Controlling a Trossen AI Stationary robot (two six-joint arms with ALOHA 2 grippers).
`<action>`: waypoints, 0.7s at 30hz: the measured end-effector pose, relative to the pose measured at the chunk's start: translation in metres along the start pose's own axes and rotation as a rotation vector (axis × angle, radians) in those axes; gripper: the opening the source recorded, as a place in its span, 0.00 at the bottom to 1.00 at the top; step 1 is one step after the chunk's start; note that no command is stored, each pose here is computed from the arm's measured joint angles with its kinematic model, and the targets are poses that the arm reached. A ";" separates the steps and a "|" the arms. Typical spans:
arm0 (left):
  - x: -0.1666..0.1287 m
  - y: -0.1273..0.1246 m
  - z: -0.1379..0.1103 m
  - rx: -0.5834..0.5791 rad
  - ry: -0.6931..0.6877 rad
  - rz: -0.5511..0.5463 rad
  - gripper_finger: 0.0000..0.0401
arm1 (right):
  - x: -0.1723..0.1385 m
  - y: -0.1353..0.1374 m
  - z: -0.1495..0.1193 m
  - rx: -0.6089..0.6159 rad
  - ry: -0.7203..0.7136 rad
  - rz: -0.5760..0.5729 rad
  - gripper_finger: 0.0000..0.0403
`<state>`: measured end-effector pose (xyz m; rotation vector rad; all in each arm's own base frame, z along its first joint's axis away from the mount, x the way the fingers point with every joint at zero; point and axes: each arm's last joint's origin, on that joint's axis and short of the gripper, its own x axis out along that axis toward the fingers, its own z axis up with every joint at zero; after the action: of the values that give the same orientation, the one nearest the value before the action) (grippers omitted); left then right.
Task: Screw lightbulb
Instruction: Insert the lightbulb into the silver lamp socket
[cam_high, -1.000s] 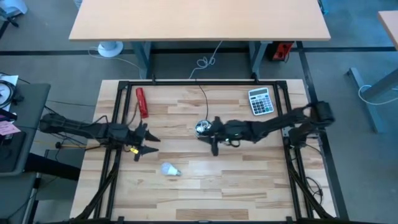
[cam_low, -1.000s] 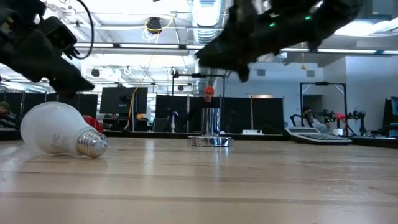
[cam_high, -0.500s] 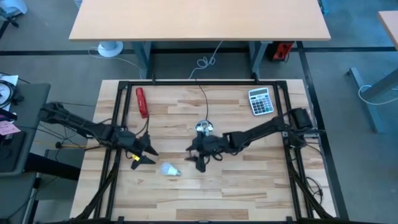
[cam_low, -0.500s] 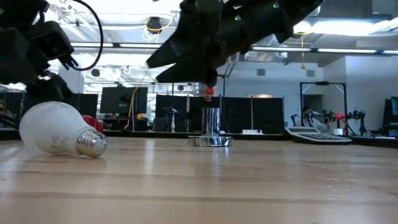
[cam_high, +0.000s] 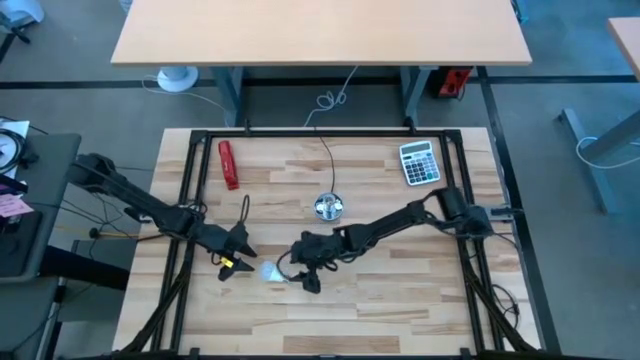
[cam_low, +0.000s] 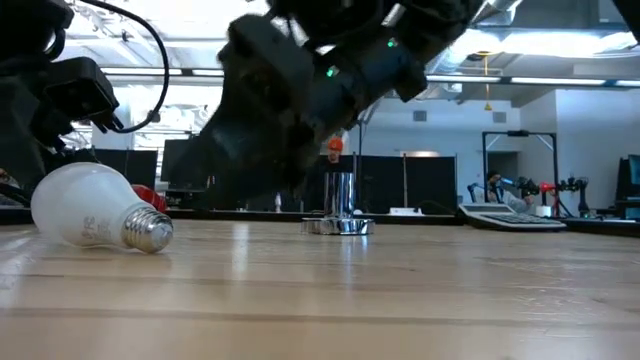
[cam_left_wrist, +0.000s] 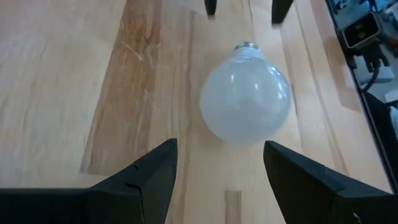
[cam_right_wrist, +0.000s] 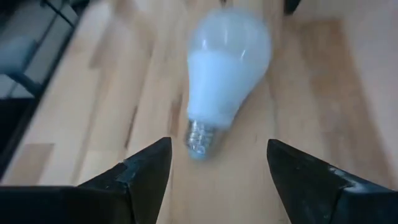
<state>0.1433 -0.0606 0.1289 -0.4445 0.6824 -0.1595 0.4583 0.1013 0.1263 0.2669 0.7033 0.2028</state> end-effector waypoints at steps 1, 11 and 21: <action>0.002 0.000 0.000 0.000 -0.002 0.003 0.57 | 0.005 0.001 -0.002 0.000 0.017 -0.003 0.69; 0.019 0.002 -0.003 -0.027 0.015 0.018 0.57 | 0.015 0.005 0.004 0.004 0.036 -0.003 0.69; 0.026 -0.001 0.001 -0.028 -0.030 0.012 0.57 | 0.021 -0.003 -0.007 0.046 0.106 -0.026 0.68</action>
<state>0.1638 -0.0687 0.1148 -0.4686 0.6588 -0.1325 0.4699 0.1053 0.1079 0.2921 0.8163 0.1774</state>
